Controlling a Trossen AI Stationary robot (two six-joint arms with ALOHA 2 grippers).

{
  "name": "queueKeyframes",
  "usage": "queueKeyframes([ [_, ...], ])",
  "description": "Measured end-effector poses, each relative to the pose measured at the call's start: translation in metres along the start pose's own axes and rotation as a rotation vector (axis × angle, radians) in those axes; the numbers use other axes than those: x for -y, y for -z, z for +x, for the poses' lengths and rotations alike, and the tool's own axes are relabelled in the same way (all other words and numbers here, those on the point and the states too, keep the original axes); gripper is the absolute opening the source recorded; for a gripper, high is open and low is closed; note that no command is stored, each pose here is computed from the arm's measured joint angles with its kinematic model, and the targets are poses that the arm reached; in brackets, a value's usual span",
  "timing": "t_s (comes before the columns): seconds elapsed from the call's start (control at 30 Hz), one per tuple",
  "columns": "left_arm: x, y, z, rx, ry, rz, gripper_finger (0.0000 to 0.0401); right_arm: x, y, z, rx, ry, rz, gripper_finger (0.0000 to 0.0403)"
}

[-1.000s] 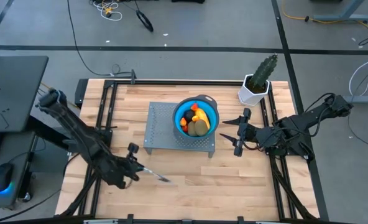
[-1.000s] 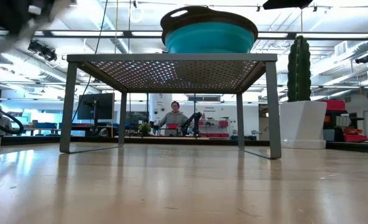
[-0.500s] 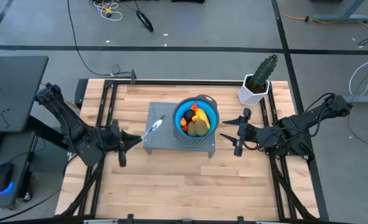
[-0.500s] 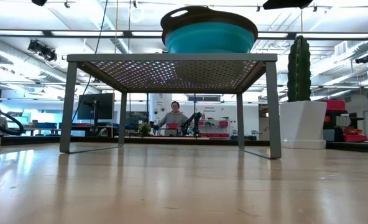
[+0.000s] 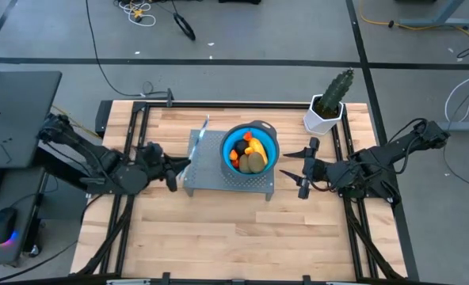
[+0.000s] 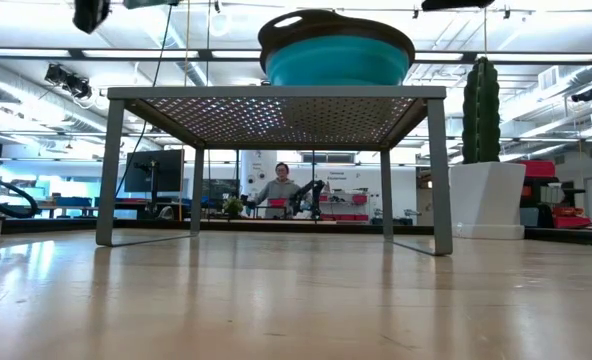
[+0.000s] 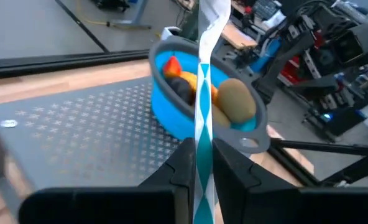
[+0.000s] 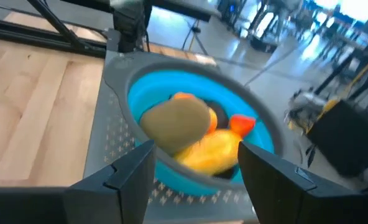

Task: Pick & Place Fruit
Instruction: Put the blue knife on the shelf

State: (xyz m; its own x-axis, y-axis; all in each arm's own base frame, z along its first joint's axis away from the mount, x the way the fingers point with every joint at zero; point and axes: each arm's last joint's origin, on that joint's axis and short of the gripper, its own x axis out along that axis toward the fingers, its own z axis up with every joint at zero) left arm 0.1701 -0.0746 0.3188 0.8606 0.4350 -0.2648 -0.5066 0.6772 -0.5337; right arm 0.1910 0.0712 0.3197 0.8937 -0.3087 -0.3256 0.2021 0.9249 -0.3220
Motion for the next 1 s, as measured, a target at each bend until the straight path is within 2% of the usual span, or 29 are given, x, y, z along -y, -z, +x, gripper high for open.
queueKeyframes([
  [0.2, 0.001, 0.008, 0.023, -0.057, -0.041, -0.083, 0.0046, 0.001, -0.013, -0.001, 0.109, 0.015, -0.12, 0.0238],
  [0.43, -0.005, 0.013, 0.043, -0.058, -0.132, -0.318, 0.0039, 0.002, -0.019, -0.002, 0.155, 0.037, -0.281, 0.0238],
  [0.57, -0.009, 0.014, 0.056, -0.054, -0.176, -0.415, 0.0041, 0.0, -0.016, -0.001, 0.141, -0.005, -0.321, 0.0238],
  [0.73, -0.011, 0.02, 0.069, -0.067, -0.217, -0.437, 0.0038, -0.002, -0.01, 0.0, 0.106, -0.088, -0.371, 0.0238],
  [1.0, -0.019, 0.024, 0.07, -0.061, -0.3, -0.476, 0.0037, -0.005, 0.01, 0.011, 0.064, -0.075, -0.413, 0.0238],
])
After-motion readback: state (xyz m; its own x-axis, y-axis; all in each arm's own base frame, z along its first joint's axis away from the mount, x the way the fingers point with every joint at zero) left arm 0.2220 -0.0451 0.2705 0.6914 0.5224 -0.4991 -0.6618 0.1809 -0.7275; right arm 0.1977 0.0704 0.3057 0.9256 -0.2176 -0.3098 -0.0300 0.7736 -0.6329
